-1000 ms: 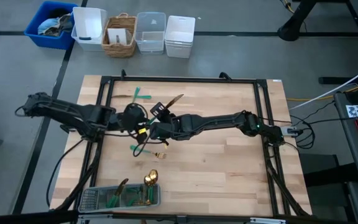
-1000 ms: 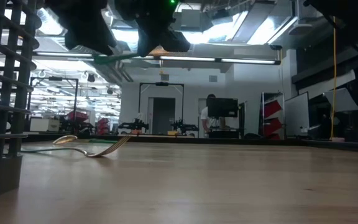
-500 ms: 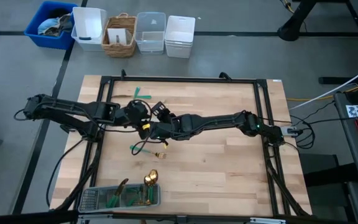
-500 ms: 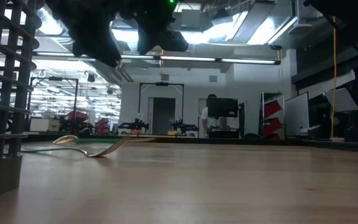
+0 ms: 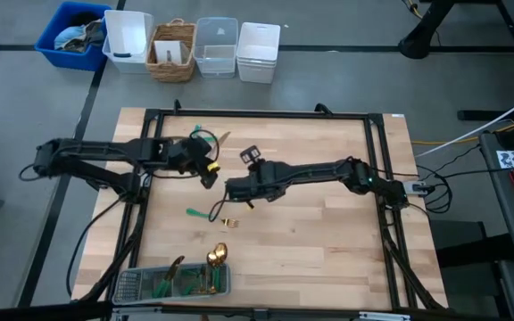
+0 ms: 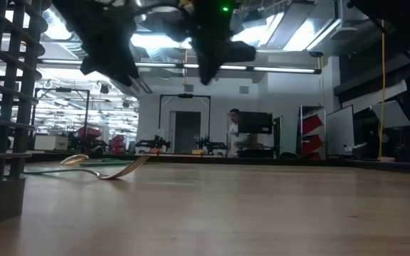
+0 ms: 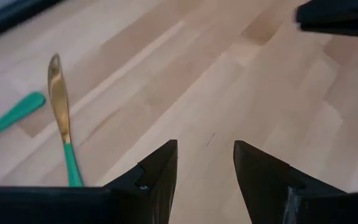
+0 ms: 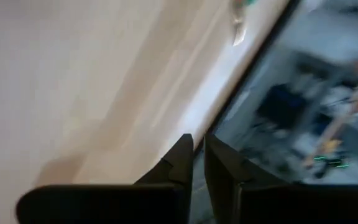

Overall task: Sort silverware
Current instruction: Put the bottom knife into the cutlery rack

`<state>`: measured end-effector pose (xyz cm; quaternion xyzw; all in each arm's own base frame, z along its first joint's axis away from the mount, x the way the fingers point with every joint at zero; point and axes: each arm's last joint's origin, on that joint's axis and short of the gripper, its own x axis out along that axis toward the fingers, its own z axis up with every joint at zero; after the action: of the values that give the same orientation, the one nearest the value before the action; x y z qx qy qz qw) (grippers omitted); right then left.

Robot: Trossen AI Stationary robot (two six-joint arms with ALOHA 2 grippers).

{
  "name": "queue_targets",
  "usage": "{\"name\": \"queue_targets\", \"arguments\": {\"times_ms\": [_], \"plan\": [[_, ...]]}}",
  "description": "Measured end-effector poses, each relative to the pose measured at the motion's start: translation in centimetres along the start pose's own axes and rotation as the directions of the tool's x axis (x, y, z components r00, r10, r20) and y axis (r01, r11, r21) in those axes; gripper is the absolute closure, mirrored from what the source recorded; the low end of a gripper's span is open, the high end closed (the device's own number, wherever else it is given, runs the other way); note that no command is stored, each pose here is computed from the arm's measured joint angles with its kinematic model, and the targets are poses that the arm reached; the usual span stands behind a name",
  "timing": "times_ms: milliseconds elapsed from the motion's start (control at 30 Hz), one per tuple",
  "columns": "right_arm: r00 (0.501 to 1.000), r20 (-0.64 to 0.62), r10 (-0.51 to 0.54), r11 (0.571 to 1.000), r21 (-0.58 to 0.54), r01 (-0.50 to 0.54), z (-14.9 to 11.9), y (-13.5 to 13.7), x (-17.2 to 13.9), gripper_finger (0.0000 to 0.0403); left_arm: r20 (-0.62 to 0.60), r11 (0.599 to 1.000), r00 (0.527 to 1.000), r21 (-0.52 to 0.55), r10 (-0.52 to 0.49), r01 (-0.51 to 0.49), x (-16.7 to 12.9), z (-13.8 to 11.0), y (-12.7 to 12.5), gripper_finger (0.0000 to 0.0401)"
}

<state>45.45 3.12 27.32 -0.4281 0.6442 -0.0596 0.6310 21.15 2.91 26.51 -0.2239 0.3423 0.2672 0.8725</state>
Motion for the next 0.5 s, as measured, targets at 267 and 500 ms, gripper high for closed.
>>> {"name": "queue_targets", "arguments": {"times_ms": [267,500], "plan": [[0.979,-0.048,0.199,0.963,0.197,-0.186,-2.7,-2.1,2.9,0.0363,-0.127,0.996,0.992,-0.084,-0.021,0.01,2.8,1.4,3.2,0.0251],[0.942,0.0,0.336,0.892,0.321,-0.318,-4.6,-4.2,5.1,0.0363,-0.263,0.994,0.965,-0.1,0.016,-0.044,6.5,1.7,6.5,0.0251]]}}
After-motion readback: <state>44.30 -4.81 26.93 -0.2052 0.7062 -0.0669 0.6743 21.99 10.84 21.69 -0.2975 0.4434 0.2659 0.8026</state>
